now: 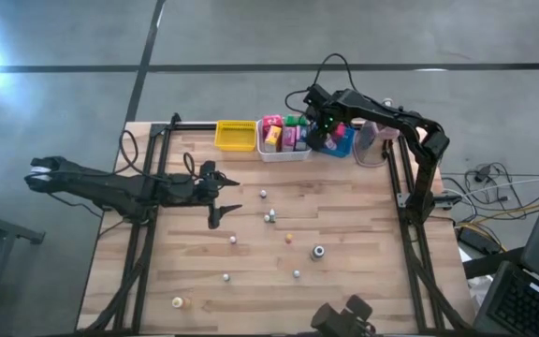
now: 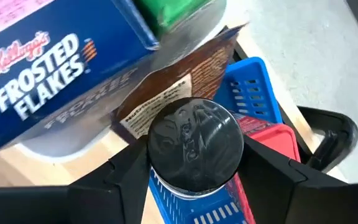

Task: Pick & Place Kitchen Items
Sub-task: Put the black seasoning bottle into the blue basket

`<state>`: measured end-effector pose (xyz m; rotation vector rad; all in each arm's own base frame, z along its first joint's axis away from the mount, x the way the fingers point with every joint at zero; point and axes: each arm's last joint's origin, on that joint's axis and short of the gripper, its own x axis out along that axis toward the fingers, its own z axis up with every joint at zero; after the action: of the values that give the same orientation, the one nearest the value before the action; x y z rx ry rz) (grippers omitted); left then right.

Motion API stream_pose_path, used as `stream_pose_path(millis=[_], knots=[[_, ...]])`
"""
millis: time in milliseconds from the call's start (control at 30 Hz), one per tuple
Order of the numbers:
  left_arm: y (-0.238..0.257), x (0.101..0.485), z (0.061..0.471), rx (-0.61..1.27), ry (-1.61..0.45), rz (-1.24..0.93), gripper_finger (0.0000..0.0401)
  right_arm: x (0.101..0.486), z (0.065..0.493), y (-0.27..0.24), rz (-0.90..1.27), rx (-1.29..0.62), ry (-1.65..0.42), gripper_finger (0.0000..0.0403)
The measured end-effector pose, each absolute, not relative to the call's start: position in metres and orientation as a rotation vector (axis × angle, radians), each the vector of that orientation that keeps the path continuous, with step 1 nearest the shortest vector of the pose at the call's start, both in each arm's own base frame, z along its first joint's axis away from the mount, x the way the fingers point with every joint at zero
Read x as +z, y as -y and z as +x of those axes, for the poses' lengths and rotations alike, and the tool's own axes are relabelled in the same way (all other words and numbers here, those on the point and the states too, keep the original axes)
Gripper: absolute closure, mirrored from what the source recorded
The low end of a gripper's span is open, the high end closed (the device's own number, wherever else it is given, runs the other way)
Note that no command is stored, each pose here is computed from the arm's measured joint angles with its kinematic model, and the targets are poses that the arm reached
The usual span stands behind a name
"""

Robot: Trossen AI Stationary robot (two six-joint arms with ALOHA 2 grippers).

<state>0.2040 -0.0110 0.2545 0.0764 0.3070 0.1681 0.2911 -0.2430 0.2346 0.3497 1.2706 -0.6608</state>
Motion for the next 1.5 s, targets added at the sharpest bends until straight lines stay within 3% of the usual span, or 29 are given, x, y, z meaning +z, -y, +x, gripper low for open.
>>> stream_pose_path(millis=[233, 500, 733, 1000, 1500], knots=[[0.011, 0.255, 0.204, 0.168, -0.307, 0.076, 0.0089, 0.236, 0.290, 0.241, 0.297, -0.593, -1.294, 0.0194], [0.011, 0.255, 0.204, 0.173, -0.303, 0.043, 0.0089, 0.253, 0.276, 0.230, 0.344, -0.659, -1.217, 0.0203], [0.011, 0.255, 0.204, 0.173, -0.303, 0.042, 0.0089, 0.237, 0.252, 0.212, 0.378, -0.785, -1.049, 0.0200], [0.011, 0.255, 0.204, 0.171, -0.303, 0.056, 0.0089, 0.232, 0.232, 0.196, 0.378, -0.899, -0.681, 0.0198], [0.011, 0.256, 0.205, 0.175, -0.282, 0.030, 0.0089, 0.187, 0.223, 0.188, 0.384, -0.908, -0.654, 0.0196]])
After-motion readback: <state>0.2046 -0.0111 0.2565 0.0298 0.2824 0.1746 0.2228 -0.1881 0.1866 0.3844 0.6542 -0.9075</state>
